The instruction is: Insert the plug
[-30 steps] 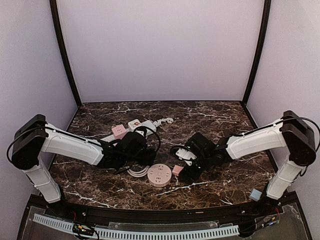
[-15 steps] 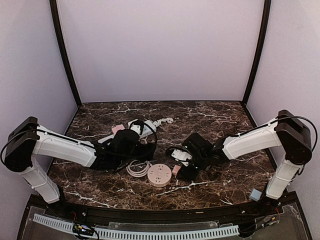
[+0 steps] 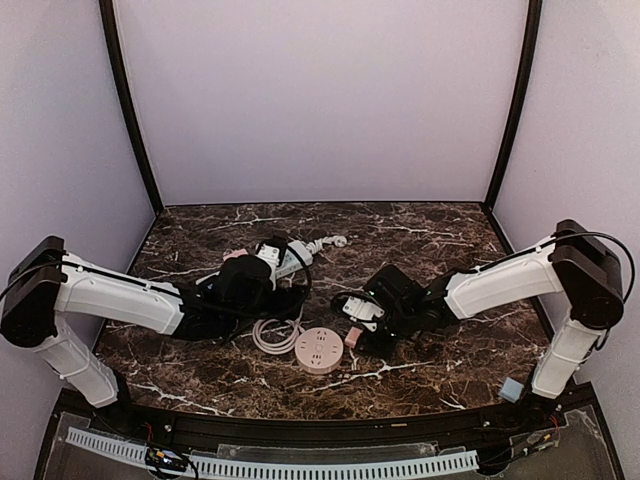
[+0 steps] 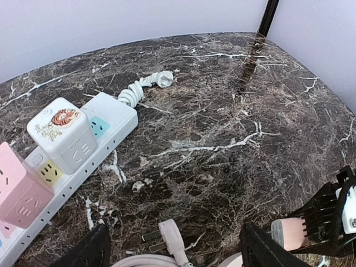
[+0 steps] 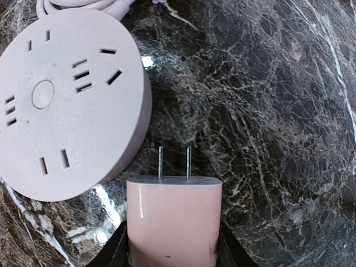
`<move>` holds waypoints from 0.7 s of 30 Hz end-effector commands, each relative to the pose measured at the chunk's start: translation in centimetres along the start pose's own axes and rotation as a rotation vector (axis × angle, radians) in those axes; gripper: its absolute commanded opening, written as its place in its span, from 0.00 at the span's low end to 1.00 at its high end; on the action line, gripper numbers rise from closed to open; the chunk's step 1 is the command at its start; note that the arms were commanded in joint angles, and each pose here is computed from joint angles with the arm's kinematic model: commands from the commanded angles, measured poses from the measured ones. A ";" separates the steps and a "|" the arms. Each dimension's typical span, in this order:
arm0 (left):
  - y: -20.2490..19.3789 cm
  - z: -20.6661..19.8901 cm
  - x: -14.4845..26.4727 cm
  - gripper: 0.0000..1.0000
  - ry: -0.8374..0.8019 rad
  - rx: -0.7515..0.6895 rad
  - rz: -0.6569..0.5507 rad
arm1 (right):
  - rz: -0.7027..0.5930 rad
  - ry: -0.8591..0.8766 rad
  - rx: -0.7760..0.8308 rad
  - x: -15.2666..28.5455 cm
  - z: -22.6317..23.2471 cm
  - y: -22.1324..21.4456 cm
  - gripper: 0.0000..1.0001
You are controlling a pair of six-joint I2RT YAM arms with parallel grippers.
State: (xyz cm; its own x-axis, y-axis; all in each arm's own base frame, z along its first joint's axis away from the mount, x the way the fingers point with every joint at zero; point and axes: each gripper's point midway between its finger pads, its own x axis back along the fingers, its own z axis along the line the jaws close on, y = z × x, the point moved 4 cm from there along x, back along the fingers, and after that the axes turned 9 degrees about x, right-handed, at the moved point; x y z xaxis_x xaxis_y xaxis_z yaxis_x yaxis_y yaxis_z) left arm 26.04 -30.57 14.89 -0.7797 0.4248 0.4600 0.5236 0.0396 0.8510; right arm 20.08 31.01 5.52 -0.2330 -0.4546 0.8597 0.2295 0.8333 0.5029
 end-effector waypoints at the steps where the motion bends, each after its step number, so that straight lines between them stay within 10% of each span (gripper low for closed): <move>1: 2.2 -0.2 1.8 0.81 -0.012 -0.063 -0.053 | -0.066 -0.093 -0.003 2.5 -1.3 2.2 0.14; 6: 3.6 -1.6 2.8 0.83 -0.078 -0.104 -0.010 | -0.171 -0.196 -0.013 6.8 -2.6 4.3 0.00; 21: 6.5 -8.9 7.9 0.78 -0.693 -0.050 0.197 | -0.542 -0.300 0.060 16.5 -0.7 7.9 0.00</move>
State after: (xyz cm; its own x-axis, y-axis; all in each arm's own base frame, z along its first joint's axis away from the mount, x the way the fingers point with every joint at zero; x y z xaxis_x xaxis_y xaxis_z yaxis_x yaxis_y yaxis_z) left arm 22.17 -33.69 24.56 -0.4636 0.7960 0.3891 0.5425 -0.0922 0.8350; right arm 19.52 29.50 22.28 -0.5460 -0.6739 0.4977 0.0225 0.5820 0.8129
